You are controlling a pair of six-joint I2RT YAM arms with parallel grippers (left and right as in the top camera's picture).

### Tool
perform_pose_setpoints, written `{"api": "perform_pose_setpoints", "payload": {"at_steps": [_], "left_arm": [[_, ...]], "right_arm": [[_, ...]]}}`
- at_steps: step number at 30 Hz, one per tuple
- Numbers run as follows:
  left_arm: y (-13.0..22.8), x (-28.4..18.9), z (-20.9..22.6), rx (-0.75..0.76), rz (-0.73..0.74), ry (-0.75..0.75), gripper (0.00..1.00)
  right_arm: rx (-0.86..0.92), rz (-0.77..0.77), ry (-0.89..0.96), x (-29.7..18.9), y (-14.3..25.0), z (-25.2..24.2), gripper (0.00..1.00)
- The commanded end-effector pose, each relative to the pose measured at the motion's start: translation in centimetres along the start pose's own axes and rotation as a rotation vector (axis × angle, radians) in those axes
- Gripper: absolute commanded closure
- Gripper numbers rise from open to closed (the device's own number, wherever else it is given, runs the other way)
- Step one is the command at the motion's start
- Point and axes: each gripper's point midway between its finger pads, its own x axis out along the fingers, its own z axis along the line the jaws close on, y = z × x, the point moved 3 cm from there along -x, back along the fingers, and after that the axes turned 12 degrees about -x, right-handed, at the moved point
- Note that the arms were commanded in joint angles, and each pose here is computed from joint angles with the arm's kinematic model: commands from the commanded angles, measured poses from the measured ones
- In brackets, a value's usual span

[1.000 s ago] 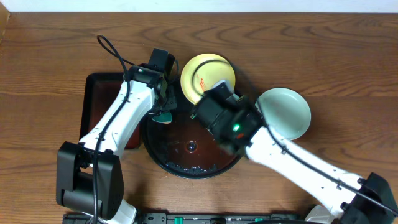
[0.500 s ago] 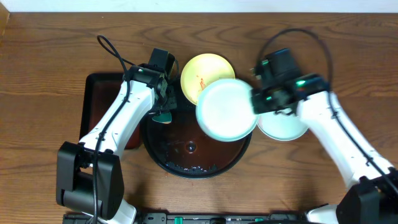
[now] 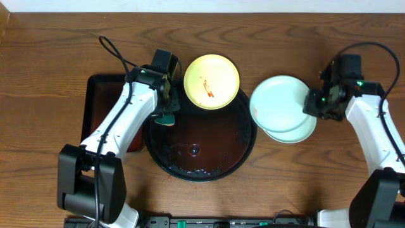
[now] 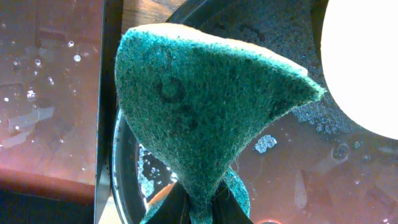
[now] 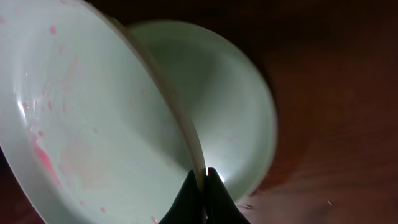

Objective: Clean dirty plates on tray and stack at the side
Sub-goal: 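Move the right gripper back to grip the yellow plate's rim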

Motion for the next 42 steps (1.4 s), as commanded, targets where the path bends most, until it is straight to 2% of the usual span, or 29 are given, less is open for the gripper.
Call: {"api": "perform_pose_setpoints", "payload": {"at_steps": [1, 6, 9, 12, 15, 20, 29, 34, 42], "left_arm": [[-0.5, -0.5, -0.2, 0.009, -0.016, 0.007, 0.93], [-0.5, -0.5, -0.2, 0.009, -0.016, 0.007, 0.93], [-0.5, -0.5, -0.2, 0.009, -0.016, 0.007, 0.93], [-0.5, -0.5, -0.2, 0.009, -0.016, 0.006, 0.93], [-0.5, -0.5, -0.2, 0.009, -0.016, 0.007, 0.93], [-0.5, -0.5, -0.2, 0.009, -0.016, 0.006, 0.93], [-0.5, -0.4, -0.2, 0.009, -0.015, 0.006, 0.93], [-0.5, -0.4, -0.2, 0.009, -0.014, 0.005, 0.92], [-0.5, -0.4, -0.2, 0.009, -0.015, 0.006, 0.92]], "right_arm": [[0.072, -0.002, 0.033, 0.7, 1.0, -1.4, 0.99], [0.075, -0.015, 0.037, 2.1, 1.6, -1.8, 0.97], [0.075, -0.017, 0.058, 2.1, 1.5, -2.1, 0.90], [0.076, -0.017, 0.060, 2.1, 1.5, -2.1, 0.87], [0.075, -0.022, 0.059, 2.0, 1.4, -2.1, 0.76], [0.068, -0.053, -0.009, 1.1, 0.1, -1.0, 0.69], [-0.118, -0.208, -0.314, -2.3, -4.3, 7.8, 0.59], [-0.211, -0.277, -0.266, -2.9, -6.2, 12.2, 0.58], [-0.294, -0.272, -0.266, -1.1, -10.9, 16.9, 0.56]]}}
